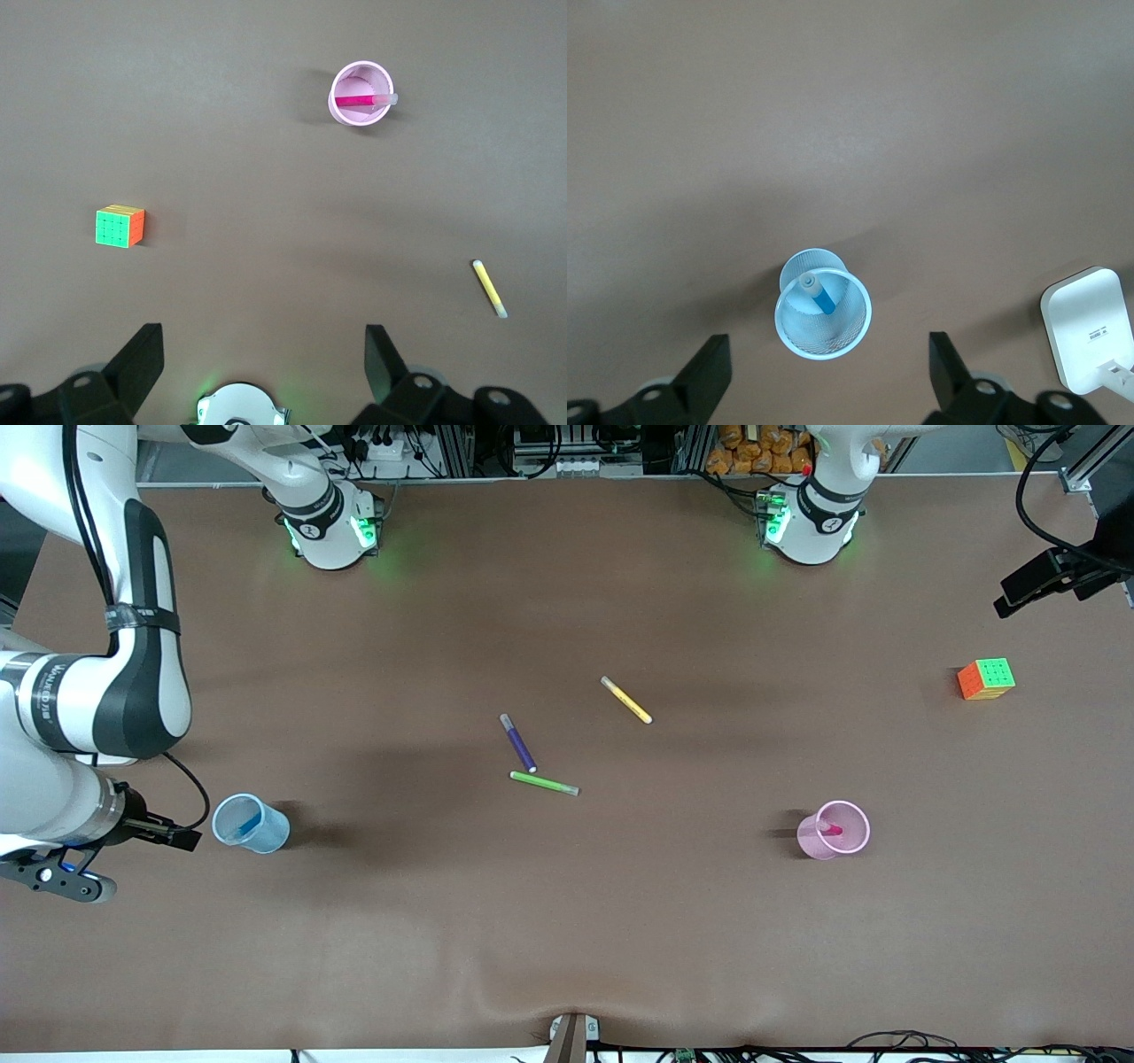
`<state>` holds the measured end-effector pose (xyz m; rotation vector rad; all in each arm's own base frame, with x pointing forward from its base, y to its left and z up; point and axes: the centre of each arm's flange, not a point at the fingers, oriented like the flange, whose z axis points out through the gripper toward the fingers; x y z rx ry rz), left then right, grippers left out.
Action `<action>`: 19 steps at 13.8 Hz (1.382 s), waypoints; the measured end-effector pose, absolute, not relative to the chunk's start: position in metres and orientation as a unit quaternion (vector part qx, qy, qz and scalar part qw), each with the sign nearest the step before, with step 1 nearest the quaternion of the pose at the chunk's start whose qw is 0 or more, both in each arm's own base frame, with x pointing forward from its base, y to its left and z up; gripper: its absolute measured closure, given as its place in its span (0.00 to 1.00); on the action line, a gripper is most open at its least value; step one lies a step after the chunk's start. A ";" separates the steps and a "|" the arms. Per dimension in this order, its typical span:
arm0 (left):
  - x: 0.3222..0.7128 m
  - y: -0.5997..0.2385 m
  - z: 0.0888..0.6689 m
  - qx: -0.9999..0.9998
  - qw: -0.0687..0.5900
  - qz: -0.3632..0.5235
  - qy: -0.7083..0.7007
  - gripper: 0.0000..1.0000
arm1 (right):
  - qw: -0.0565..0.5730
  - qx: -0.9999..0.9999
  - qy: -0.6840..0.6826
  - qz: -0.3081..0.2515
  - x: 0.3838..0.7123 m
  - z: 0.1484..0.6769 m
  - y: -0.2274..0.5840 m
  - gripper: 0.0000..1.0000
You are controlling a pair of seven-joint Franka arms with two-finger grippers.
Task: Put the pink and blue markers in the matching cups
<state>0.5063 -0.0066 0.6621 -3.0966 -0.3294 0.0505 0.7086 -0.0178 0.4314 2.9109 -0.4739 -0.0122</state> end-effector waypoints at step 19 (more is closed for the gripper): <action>0.490 -0.013 0.680 -0.996 0.014 0.000 -0.083 0.00 | -0.015 0.994 -0.104 -0.030 0.682 0.548 0.004 0.00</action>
